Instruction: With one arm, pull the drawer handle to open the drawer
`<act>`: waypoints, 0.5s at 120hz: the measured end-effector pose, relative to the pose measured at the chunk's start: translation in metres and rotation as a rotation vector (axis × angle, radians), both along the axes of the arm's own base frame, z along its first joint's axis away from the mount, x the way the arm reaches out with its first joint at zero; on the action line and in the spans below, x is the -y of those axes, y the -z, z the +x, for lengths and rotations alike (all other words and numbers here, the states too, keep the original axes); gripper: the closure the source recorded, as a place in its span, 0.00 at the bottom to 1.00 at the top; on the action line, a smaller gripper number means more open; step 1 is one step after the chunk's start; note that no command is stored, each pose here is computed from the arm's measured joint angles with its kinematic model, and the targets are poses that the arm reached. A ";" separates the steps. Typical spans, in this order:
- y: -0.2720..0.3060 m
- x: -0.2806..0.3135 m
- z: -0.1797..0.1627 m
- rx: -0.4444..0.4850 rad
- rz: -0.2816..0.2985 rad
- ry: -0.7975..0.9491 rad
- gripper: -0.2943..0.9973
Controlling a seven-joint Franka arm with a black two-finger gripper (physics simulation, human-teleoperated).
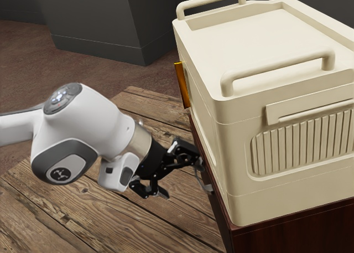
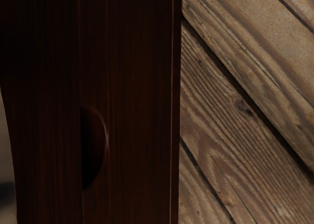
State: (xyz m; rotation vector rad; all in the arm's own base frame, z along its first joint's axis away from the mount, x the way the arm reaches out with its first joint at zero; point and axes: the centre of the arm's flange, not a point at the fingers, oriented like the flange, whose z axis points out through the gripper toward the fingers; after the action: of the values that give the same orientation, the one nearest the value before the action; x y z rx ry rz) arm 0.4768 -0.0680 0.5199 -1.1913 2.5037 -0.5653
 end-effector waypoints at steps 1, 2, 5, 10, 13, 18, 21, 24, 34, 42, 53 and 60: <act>0.000 0.000 0.000 -0.002 0.000 -0.001 0.11; 0.001 0.000 0.000 -0.003 -0.001 -0.001 0.12; 0.001 0.000 -0.001 -0.008 -0.003 -0.004 0.15; 0.002 0.001 -0.001 -0.011 -0.005 -0.005 0.18; 0.002 0.002 -0.002 -0.011 -0.005 -0.005 0.19; 0.002 0.002 -0.002 -0.014 -0.009 -0.007 0.20; 0.002 0.003 -0.002 -0.016 -0.012 -0.009 0.22; 0.001 0.003 -0.002 -0.017 -0.013 -0.009 0.22; 0.000 0.003 -0.004 -0.017 -0.014 -0.012 0.22; -0.004 0.004 -0.008 -0.007 -0.009 -0.014 0.24; -0.011 0.006 -0.013 0.008 -0.003 -0.017 0.24; -0.011 0.005 -0.014 0.008 -0.001 -0.021 0.23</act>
State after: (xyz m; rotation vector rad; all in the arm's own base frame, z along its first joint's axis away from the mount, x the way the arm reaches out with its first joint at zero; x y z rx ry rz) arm 0.4625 -0.0727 0.5311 -1.2125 2.4817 -0.5640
